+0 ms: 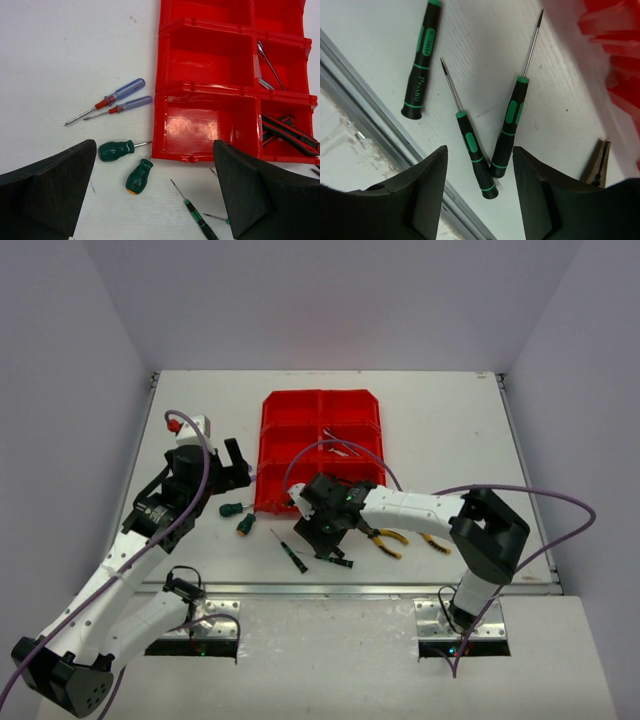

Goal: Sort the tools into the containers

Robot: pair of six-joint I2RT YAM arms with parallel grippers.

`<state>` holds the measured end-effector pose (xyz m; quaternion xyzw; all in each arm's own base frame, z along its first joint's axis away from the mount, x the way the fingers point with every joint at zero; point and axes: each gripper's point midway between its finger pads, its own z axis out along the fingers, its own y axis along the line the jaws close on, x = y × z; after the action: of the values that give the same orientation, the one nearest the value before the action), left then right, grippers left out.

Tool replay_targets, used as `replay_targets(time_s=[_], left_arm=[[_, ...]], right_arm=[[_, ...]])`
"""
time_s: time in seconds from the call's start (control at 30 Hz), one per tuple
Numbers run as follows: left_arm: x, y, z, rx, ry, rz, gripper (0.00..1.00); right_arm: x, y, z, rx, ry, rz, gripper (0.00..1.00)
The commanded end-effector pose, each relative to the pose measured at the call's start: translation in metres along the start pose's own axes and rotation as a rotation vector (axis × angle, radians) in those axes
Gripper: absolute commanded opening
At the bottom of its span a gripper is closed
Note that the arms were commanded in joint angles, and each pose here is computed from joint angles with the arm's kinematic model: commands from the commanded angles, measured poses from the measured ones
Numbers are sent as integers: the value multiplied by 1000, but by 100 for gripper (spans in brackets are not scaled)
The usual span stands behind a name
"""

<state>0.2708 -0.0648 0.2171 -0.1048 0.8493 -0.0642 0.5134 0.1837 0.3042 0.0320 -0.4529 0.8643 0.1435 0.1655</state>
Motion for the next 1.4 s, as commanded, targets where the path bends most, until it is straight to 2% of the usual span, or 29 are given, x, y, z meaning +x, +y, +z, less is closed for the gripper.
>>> replay_targets(time_s=[0.0, 0.2, 0.33, 0.47, 0.5, 0.6, 0.73, 0.83, 1.0, 1.1, 1.2, 1.27, 1.37], left_arm=[[-13, -2, -1, 4, -44, -16, 100], [-14, -3, -2, 11, -47, -18, 100], [-13, -3, -3, 14, -47, -18, 100], [-14, -3, -3, 15, -49, -19, 100], [-14, -3, -3, 15, -49, -19, 100], [-13, -4, -2, 17, -46, -19, 100], [-13, -4, -2, 17, -45, -18, 100], [-13, -4, -2, 17, -45, -18, 100], [-14, -4, -3, 17, -49, -19, 100], [-14, -4, -3, 17, -50, -20, 100], [-14, -4, -2, 16, -47, -19, 100], [-13, -3, -2, 11, -46, -18, 100], [-15, -1, -3, 1, -54, -21, 100]], right_arm=[[-3, -9, 12, 56, -16, 48, 52], [11, -12, 37, 64, 42, 47, 44], [13, -19, 41, 99, 50, 36, 35], [9, -24, 39, 133, 36, 23, 22], [8, -24, 39, 133, 31, 22, 22], [-5, -25, 28, 152, -23, 18, 15], [-24, -21, 2, 153, -85, -1, 14], [-26, -23, -23, 170, -92, -39, 13], [-11, -10, -72, 94, -85, -136, 5], [-16, -4, -103, 73, -177, -178, 4], [-42, -22, -142, 160, -329, -210, 5], [-80, -72, -182, 296, -472, -182, 0], [-119, -135, -204, 423, -586, -236, 0]])
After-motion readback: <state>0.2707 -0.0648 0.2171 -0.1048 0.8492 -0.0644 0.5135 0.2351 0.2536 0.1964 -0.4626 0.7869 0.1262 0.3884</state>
